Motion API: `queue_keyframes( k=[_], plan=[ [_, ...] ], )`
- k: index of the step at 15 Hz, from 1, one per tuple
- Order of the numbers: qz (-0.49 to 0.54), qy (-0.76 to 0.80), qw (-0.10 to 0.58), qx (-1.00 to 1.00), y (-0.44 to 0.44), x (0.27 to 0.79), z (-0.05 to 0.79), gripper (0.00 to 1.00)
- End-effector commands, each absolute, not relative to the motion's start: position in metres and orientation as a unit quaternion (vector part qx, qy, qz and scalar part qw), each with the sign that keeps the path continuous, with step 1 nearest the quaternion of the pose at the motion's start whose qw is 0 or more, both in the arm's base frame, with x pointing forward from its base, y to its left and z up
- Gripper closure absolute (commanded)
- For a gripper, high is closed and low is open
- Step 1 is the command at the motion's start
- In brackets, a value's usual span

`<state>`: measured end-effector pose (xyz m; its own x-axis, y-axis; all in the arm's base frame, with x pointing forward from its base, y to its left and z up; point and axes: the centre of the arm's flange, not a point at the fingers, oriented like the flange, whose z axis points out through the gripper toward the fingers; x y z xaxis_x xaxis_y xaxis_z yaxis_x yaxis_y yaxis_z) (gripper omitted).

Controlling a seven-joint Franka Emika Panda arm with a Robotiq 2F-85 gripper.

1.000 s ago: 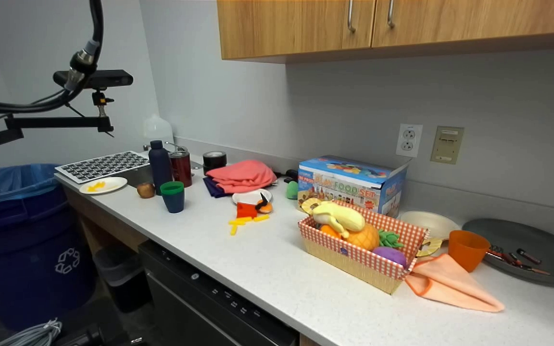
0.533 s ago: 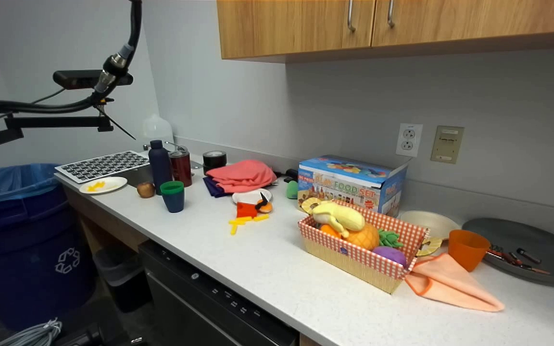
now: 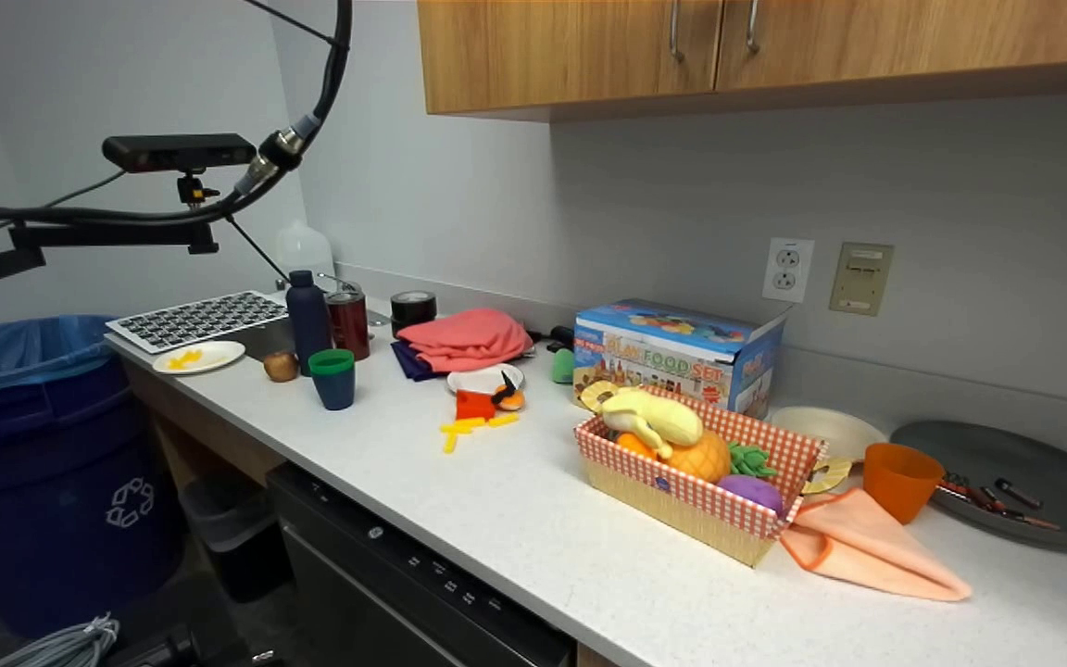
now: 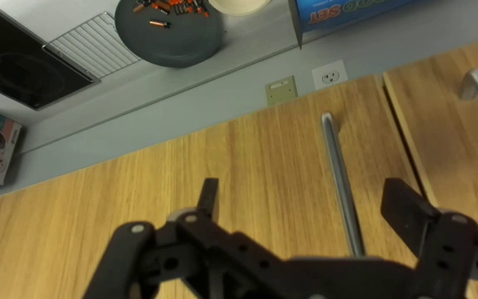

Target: Open the top right cabinet door

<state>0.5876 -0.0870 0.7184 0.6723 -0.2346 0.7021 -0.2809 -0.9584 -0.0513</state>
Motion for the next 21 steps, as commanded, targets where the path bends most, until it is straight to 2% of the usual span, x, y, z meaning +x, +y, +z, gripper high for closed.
queue_keyframes(
  k=[1,8,15,21],
  plan=[
    [0.403,-0.179,0.052,0.896,-0.084,0.615,0.737,0.00],
    [0.380,-0.222,0.107,0.892,-0.108,0.592,0.716,0.00],
    [0.341,-0.279,0.104,0.892,-0.143,0.523,0.698,0.00],
    [0.348,-0.349,0.079,0.866,-0.158,0.458,0.693,0.00]
  ],
)
